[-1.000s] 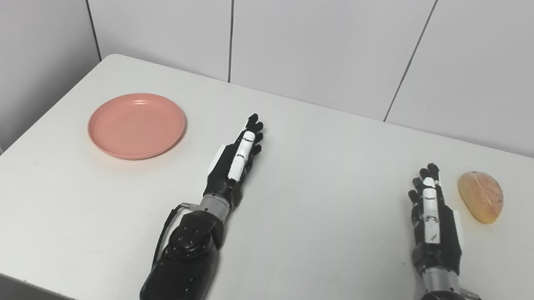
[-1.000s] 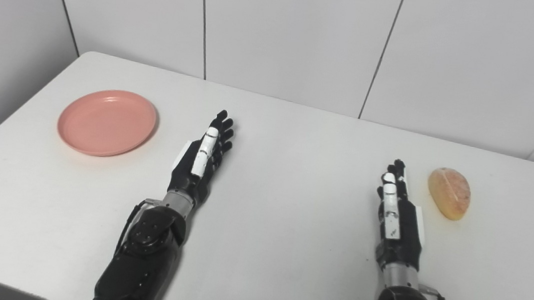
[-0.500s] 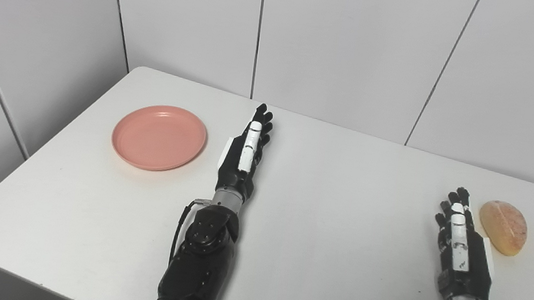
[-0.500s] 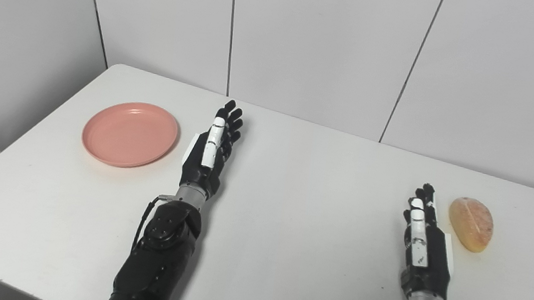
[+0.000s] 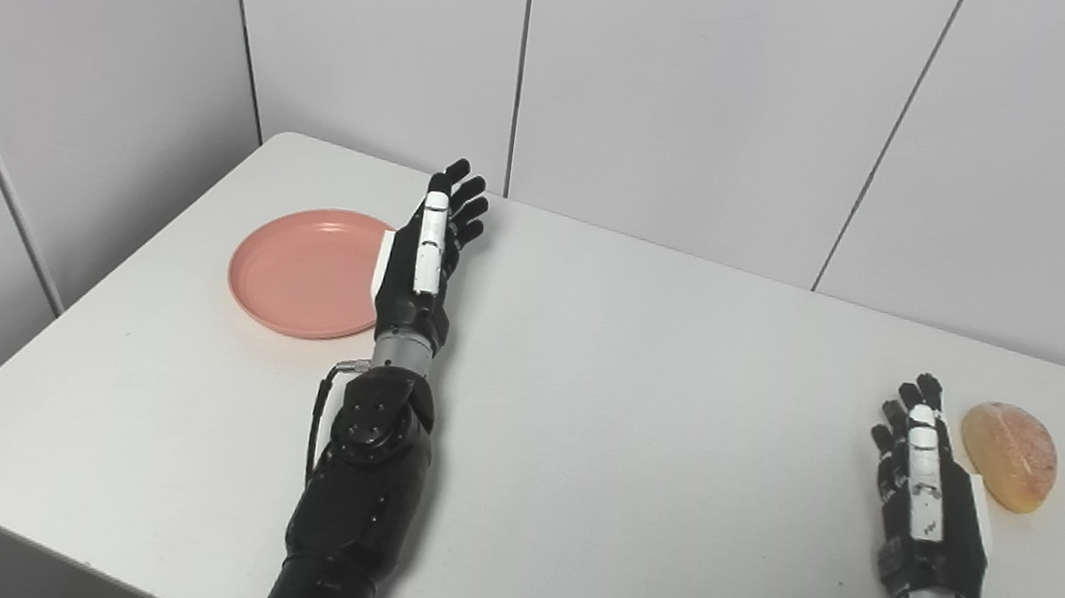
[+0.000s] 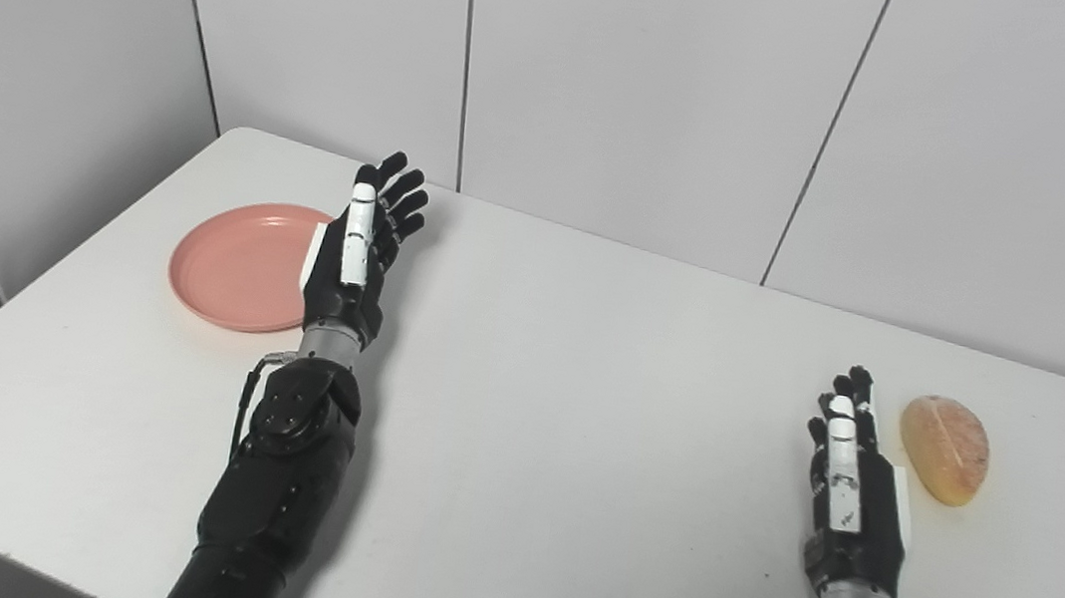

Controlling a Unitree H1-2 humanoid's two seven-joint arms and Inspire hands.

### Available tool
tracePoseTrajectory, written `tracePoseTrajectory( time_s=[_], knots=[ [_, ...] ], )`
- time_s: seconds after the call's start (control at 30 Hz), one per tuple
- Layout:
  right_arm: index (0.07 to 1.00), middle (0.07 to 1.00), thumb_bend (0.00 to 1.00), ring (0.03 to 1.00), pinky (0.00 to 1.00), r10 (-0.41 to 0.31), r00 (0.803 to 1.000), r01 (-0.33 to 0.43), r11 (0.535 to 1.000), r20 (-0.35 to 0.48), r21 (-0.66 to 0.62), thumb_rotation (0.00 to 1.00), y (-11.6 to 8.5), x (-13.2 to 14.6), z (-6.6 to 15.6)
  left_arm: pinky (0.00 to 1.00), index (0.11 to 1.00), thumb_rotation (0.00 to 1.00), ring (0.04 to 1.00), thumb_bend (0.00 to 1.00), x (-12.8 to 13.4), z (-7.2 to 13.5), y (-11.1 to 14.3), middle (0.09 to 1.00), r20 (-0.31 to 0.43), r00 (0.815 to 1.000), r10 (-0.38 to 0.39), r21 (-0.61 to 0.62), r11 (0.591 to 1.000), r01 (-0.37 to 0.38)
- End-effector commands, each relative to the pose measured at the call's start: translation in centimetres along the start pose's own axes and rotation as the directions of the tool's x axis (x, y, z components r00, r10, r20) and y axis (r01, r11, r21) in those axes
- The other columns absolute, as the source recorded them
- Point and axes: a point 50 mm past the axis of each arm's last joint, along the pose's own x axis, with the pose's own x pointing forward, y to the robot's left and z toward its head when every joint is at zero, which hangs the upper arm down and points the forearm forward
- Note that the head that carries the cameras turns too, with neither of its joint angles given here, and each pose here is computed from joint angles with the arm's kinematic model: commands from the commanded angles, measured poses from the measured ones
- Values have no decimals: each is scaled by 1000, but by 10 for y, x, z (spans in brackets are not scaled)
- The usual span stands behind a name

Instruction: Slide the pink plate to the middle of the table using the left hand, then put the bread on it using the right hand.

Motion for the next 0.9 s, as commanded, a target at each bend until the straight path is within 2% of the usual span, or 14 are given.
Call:
tracePoseTrajectory(
  time_s=[0.0, 0.27, 0.37, 0.57, 0.87],
  knots=[
    [1000, 1000, 641, 1000, 1000, 4, 999, -4, 1000, 50, -3, 846, -3, 3, 3, 830, 806, 1000, 830, 582, 22, 32, -3, 820, 126, 992, 12, 0, 1000, -12],
    [1000, 1000, 619, 1000, 1000, 9, 998, -8, 1000, 56, -13, 841, -5, 1, 4, 776, 727, 1000, 765, 522, 30, 41, 15, 748, 185, 979, 87, 4, 996, -89],
    [1000, 1000, 585, 1000, 1000, 14, 999, -13, 1000, 51, -19, 848, -8, 2, 4, 753, 723, 1000, 751, 507, 34, 46, 26, 739, 214, 971, 106, 48, 992, -119],
    [1000, 1000, 631, 1000, 1000, 11, 999, -10, 1000, 47, -13, 844, -13, 2, 3, 740, 715, 1000, 740, 527, 36, 53, 43, 731, 225, 961, 163, 52, 982, -179],
    [1000, 1000, 597, 1000, 1000, 19, 998, -17, 999, 53, -27, 873, -18, 3, 4, 739, 736, 1000, 748, 532, 35, 70, 68, 742, 262, 936, 236, 123, 954, -275]
  ],
)
